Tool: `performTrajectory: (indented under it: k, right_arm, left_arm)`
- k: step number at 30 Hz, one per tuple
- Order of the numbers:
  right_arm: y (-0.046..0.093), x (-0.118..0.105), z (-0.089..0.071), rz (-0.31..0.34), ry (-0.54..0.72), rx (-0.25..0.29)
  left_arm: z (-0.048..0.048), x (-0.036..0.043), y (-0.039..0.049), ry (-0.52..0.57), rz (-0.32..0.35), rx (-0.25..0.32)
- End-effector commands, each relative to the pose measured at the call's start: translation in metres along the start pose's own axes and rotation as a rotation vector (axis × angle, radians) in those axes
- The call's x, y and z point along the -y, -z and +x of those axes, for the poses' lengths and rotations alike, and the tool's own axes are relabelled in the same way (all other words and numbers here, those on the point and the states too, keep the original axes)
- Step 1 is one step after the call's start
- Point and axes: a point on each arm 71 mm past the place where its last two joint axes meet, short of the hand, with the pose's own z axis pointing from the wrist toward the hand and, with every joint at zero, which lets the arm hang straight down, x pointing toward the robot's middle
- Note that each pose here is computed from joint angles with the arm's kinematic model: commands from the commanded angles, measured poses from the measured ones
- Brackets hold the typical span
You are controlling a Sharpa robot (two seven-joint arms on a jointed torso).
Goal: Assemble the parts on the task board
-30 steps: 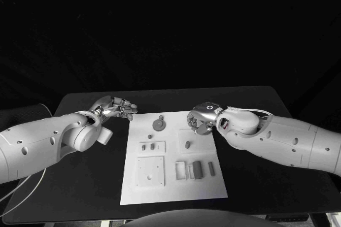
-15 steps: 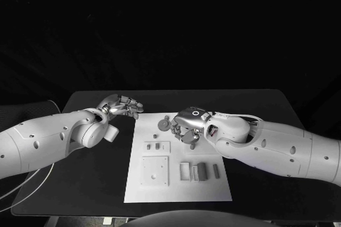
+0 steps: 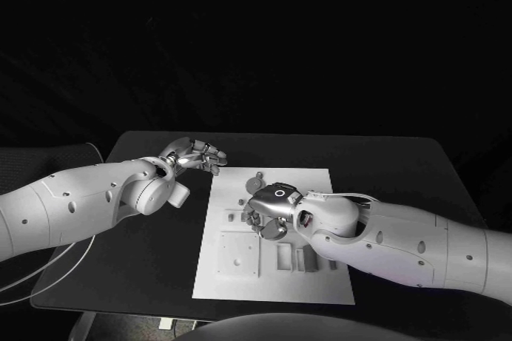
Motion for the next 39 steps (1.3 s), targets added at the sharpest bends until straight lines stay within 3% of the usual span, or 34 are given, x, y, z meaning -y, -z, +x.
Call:
performTrajectory:
  k: [1, 24, 39]
  right_arm:
    - [-0.002, -0.007, 0.006, -0.029, 0.003, -0.024]
    - [-0.006, -0.017, 0.032, -0.052, 0.01, -0.093]
    - [-0.009, -0.02, 0.035, -0.056, 0.017, -0.095]
  left_arm:
    - [0.0014, 0.0033, -0.0012, 0.006, 0.012, 0.005]
    - [0.0044, 0.0053, -0.0029, 0.008, 0.014, -0.004]
    - [0.0051, 0.0059, -0.0027, 0.009, 0.014, -0.008]
